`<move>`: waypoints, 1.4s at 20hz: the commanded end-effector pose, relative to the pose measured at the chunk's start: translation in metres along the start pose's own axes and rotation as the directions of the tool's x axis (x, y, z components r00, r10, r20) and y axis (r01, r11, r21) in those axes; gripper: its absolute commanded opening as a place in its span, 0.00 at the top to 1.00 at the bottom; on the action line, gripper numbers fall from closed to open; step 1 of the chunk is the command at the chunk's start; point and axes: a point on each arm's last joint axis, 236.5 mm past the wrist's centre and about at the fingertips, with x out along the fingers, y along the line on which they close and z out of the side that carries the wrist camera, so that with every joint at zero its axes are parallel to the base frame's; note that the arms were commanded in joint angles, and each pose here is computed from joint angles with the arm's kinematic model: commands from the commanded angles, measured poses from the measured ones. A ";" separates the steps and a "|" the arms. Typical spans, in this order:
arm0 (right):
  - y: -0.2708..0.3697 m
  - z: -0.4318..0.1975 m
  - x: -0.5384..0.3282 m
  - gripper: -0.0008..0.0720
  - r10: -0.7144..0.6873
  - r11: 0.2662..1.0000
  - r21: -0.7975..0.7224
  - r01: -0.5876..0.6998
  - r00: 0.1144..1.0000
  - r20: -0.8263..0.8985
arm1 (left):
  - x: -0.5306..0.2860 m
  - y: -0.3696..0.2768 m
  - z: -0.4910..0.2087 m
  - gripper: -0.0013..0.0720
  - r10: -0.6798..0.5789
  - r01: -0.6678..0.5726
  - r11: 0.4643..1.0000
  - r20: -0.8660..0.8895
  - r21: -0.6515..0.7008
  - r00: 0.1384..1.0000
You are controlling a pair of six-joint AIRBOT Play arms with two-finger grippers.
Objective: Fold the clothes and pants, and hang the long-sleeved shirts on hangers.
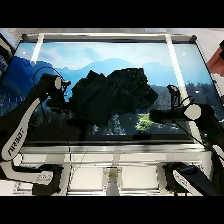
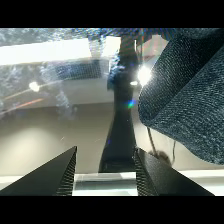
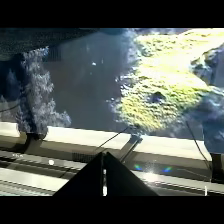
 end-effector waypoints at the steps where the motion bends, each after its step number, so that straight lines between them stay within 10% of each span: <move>1: 0.000 0.003 0.000 0.96 0.002 1.000 0.000 -0.002 1.000 0.012 | 0.000 0.000 0.000 0.41 0.000 0.000 1.000 0.000 0.000 1.000; 10: -0.007 0.051 0.020 0.93 -0.021 0.996 -0.086 0.033 0.990 0.138 | 0.000 0.000 0.000 0.41 0.000 0.000 1.000 0.000 0.000 1.000; 13: -0.012 0.063 0.049 0.20 -0.045 0.994 -0.094 0.051 0.997 0.064 | 0.000 0.000 0.000 0.41 0.000 0.000 1.000 0.000 0.000 1.000; 14: -0.012 0.068 0.055 0.17 -0.049 0.993 -0.106 0.054 0.998 0.043 | 0.000 0.000 0.000 0.41 0.000 0.000 1.000 0.000 0.000 1.000; 24: -0.021 0.139 0.052 0.19 -0.143 0.966 -0.195 0.171 0.978 0.149 | -0.005 -0.044 0.024 0.41 -0.187 0.185 0.982 0.099 0.031 0.977; 28: -0.054 0.137 0.068 0.19 -0.204 0.968 -0.135 0.211 0.977 0.067 | -0.044 -0.135 0.040 0.41 -0.555 0.497 0.817 0.168 0.291 0.814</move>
